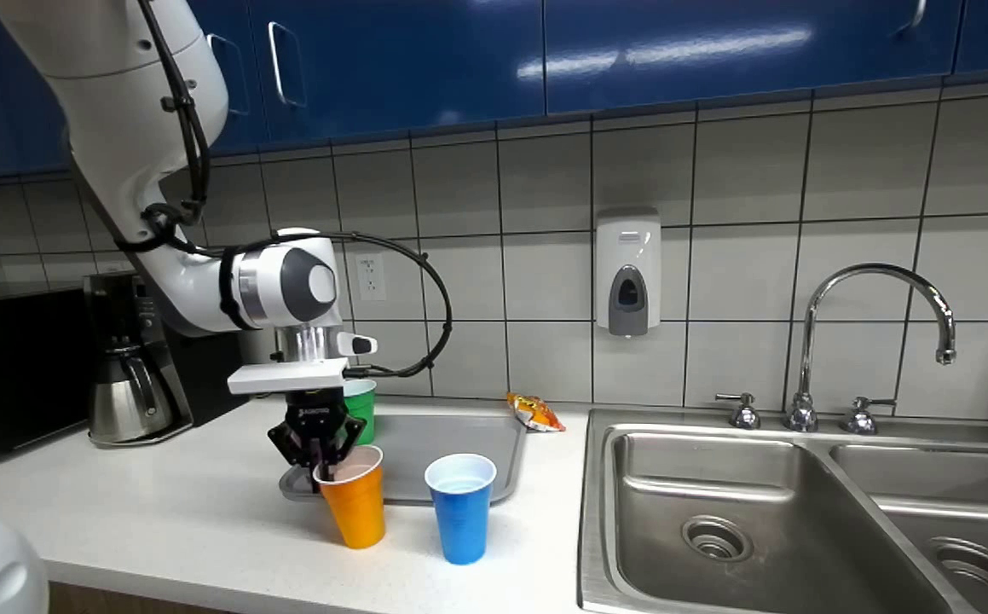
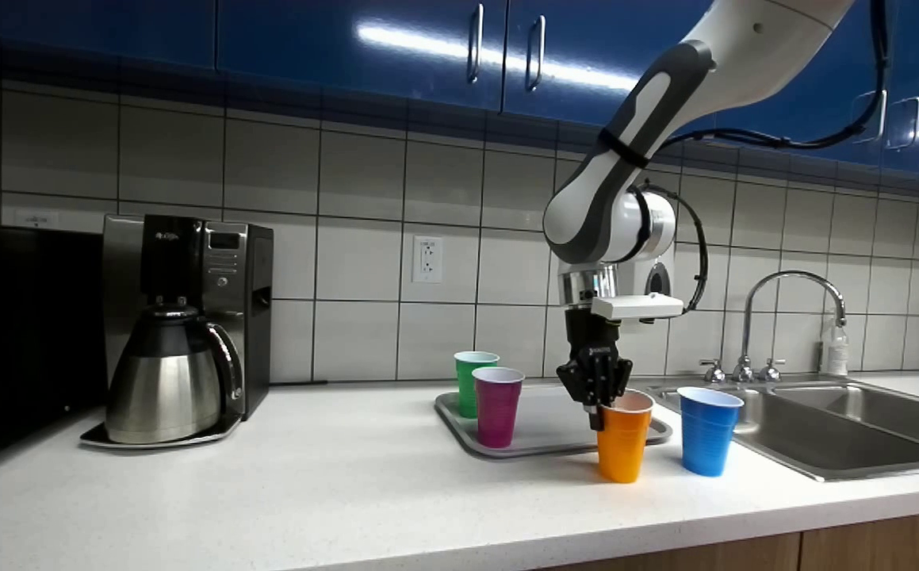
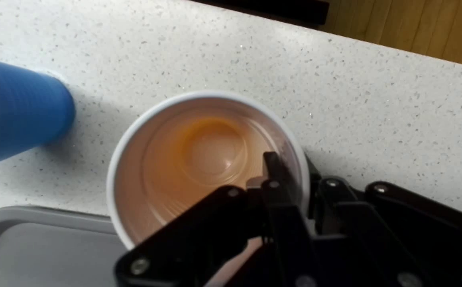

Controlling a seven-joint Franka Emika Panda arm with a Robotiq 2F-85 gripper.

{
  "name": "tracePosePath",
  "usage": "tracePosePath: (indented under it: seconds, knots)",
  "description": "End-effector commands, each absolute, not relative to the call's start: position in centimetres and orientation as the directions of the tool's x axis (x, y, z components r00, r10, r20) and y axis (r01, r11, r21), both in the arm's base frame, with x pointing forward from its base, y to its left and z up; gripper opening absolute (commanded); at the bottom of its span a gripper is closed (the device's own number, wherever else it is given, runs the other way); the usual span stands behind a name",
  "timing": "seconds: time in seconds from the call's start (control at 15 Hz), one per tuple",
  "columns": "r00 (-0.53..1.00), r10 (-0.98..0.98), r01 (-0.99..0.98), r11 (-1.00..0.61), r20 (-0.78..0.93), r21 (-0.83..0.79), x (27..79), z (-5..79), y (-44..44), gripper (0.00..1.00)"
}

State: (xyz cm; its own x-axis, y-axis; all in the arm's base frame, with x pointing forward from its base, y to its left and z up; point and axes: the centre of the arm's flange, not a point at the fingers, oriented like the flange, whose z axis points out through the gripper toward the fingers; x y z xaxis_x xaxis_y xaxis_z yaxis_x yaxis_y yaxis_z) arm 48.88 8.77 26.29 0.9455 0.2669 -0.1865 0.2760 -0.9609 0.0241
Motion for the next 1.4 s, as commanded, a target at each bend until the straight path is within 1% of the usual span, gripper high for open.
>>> tracePosePath:
  seconds: [0.0, 0.13, 0.6, 0.93, 1.33]
  knots:
    - [0.950, 0.260, 0.271, -0.962, -0.175, 0.041, 49.3, 26.9, 8.4, 0.00]
    - [0.951, 0.252, 0.263, -0.964, -0.179, 0.044, 49.5, 27.3, 8.5, 0.01]
    - [0.952, 0.258, 0.270, -0.962, -0.167, 0.050, 51.1, 30.4, 8.6, 0.01]
    - [0.965, 0.234, 0.241, -0.969, -0.115, 0.052, 53.8, 32.2, 9.0, 0.01]
    - [0.981, 0.179, 0.184, -0.981, -0.075, 0.062, 56.9, 32.5, 9.2, 0.01]
